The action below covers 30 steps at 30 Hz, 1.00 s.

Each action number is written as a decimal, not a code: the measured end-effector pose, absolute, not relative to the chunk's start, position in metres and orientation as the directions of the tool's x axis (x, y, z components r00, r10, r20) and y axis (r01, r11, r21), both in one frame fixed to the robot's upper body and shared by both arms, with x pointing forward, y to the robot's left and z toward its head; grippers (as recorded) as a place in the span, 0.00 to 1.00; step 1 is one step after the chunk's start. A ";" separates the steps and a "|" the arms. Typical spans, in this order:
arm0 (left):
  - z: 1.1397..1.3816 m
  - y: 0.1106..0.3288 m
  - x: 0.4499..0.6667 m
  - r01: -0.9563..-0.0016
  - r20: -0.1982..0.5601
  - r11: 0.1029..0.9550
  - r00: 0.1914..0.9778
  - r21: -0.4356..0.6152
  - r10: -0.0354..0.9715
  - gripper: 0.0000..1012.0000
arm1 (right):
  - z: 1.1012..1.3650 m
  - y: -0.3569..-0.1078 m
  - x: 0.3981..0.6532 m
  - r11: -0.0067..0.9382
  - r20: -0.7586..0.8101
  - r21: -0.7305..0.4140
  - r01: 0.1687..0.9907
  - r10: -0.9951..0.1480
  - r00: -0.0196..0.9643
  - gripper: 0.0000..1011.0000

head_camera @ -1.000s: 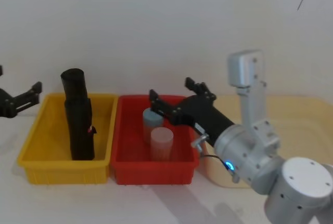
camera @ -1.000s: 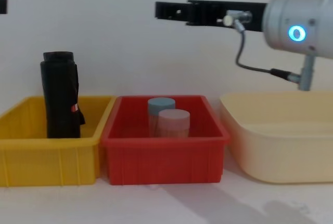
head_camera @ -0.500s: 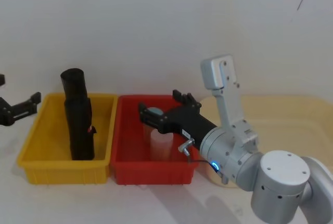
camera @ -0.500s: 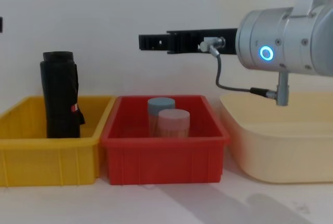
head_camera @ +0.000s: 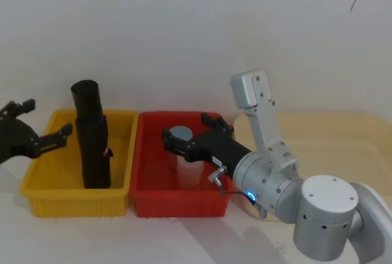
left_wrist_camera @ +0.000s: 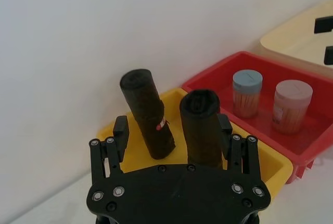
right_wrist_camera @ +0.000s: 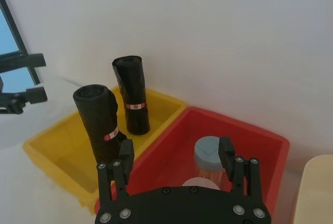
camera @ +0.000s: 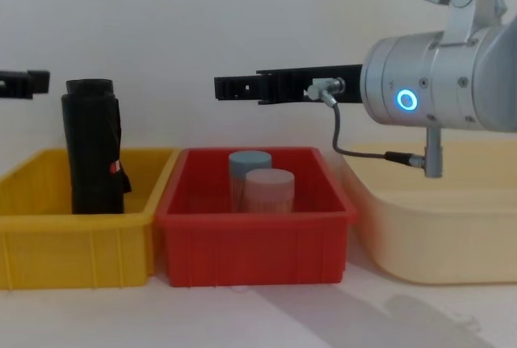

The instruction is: Pick up the garbage bag with the one hand and transfer it to the other hand.

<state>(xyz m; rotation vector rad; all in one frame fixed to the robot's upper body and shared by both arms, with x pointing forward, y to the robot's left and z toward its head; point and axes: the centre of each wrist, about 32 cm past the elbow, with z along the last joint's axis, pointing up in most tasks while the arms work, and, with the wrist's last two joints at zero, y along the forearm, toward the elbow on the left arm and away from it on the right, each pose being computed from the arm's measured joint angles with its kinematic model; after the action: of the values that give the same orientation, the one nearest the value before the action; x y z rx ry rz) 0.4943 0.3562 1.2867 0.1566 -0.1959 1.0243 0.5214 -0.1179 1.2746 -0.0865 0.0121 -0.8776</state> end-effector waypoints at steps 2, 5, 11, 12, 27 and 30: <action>1.282 0.355 0.499 -0.854 0.232 0.518 0.514 0.047 0.826 0.99 | 1.274 -0.118 0.523 0.637 0.024 -0.084 0.766 -0.767 0.641 0.99; 1.278 0.354 0.502 -0.851 0.225 0.522 0.521 0.056 0.824 0.99 | 1.274 -0.118 0.526 0.639 0.024 -0.088 0.764 -0.765 0.643 0.99; 1.269 0.350 0.512 -0.842 0.201 0.534 0.537 0.076 0.819 0.99 | 1.271 -0.118 0.530 0.644 0.021 -0.099 0.759 -0.761 0.648 0.99; 1.268 0.349 0.514 -0.841 0.197 0.536 0.540 0.080 0.818 0.99 | 1.271 -0.118 0.532 0.645 0.020 -0.102 0.757 -0.760 0.650 0.99; 1.255 0.330 0.543 -0.814 0.153 0.567 0.580 0.122 0.800 0.99 | 1.264 -0.119 0.540 0.654 0.006 -0.134 0.744 -0.750 0.661 0.99; 1.255 0.326 0.547 -0.810 0.152 0.572 0.586 0.125 0.796 0.99 | 1.263 -0.119 0.542 0.654 0.005 -0.140 0.743 -0.750 0.661 0.99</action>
<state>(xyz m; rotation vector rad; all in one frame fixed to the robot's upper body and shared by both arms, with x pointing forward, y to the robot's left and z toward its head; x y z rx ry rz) 0.5474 0.3264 1.2547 0.1889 -0.0814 0.9429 0.5416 -0.1190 1.2626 -0.1338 0.0552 -0.8472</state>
